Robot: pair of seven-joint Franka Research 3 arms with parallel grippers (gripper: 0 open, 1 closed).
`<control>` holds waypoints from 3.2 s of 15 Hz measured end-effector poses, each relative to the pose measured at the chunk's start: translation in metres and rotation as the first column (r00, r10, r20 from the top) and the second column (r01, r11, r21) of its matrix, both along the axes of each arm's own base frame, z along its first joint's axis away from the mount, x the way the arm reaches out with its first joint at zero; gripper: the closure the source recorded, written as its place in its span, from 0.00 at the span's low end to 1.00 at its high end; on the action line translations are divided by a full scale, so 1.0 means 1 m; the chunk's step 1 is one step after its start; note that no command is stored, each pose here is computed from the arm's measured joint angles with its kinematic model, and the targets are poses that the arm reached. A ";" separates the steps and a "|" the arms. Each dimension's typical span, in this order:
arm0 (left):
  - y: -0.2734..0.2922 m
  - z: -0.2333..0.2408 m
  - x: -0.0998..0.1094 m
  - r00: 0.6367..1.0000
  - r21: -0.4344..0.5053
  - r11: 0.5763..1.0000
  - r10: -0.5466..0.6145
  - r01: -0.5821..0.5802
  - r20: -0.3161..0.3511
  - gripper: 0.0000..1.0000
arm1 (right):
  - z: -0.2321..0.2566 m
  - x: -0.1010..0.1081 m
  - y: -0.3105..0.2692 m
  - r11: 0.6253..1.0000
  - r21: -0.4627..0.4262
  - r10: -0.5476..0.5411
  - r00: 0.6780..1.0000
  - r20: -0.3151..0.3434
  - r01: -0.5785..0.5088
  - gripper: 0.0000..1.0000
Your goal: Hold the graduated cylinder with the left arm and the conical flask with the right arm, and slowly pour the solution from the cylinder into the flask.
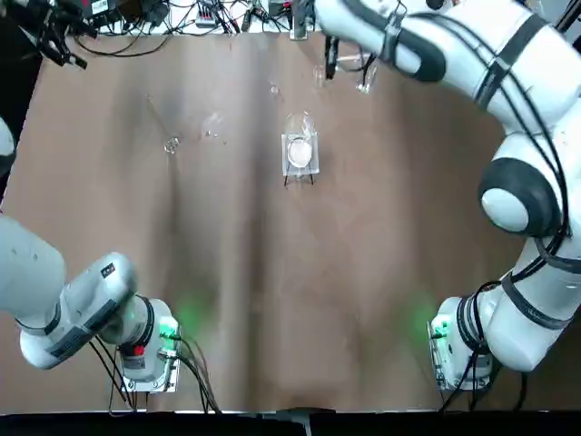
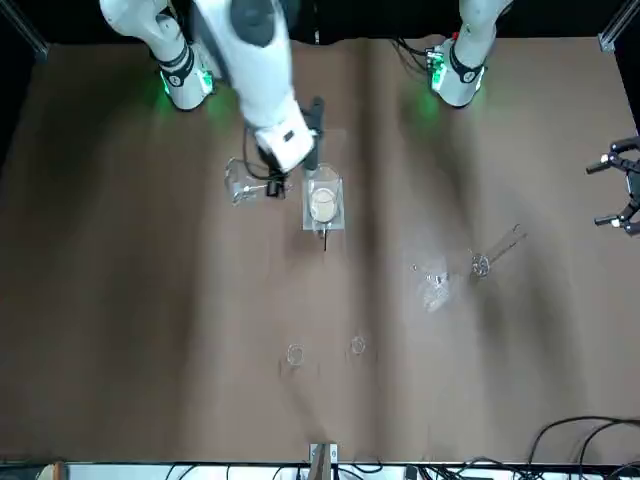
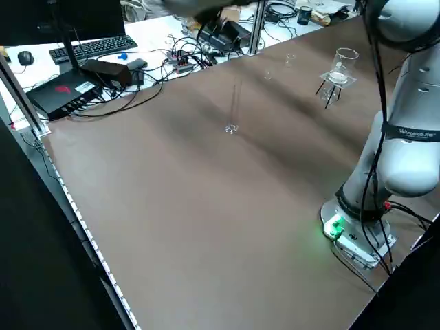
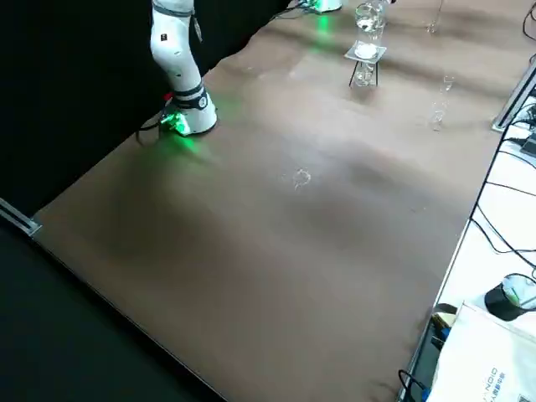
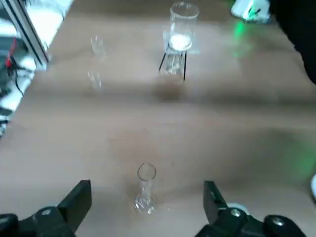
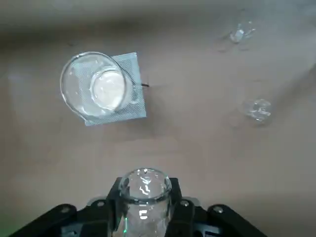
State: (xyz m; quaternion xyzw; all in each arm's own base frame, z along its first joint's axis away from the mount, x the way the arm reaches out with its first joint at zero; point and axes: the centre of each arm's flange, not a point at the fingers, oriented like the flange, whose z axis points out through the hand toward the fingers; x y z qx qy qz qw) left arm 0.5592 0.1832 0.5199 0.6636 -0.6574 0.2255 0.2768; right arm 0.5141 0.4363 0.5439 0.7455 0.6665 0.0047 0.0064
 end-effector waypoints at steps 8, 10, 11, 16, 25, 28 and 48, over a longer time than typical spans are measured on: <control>-0.164 0.093 -0.018 0.905 0.466 0.842 0.388 -0.272 -0.173 0.00 | 0.012 0.104 -0.211 0.955 0.288 0.097 0.991 -0.093 -0.066 0.61; -0.196 0.095 -0.021 0.867 0.545 0.778 0.468 -0.313 -0.170 0.00 | -0.007 0.119 -0.267 0.930 0.356 0.140 0.984 -0.111 -0.093 0.61; -0.209 0.095 -0.022 0.841 0.583 0.737 0.517 -0.341 -0.161 0.00 | -0.018 0.123 -0.295 0.918 0.383 0.160 0.980 -0.115 -0.105 0.61; -0.253 0.098 -0.032 0.657 0.720 0.492 0.751 -0.489 -0.068 0.00 | -0.078 0.124 -0.413 0.850 0.504 0.240 0.965 -0.104 -0.157 0.61; -0.293 0.101 -0.050 0.236 0.777 0.105 0.970 -0.621 0.057 0.00 | -0.186 0.072 -0.560 0.596 0.785 0.290 0.957 -0.015 -0.168 0.61; -0.285 0.099 -0.049 0.209 0.783 0.063 0.974 -0.619 0.087 0.00 | -0.234 0.060 -0.575 0.519 0.848 0.262 0.964 -0.037 -0.109 0.61; -0.227 0.085 -0.020 0.060 0.790 -0.049 0.992 -0.610 0.108 0.00 | -0.387 0.002 -0.629 0.196 0.978 0.183 0.982 0.041 -0.077 0.61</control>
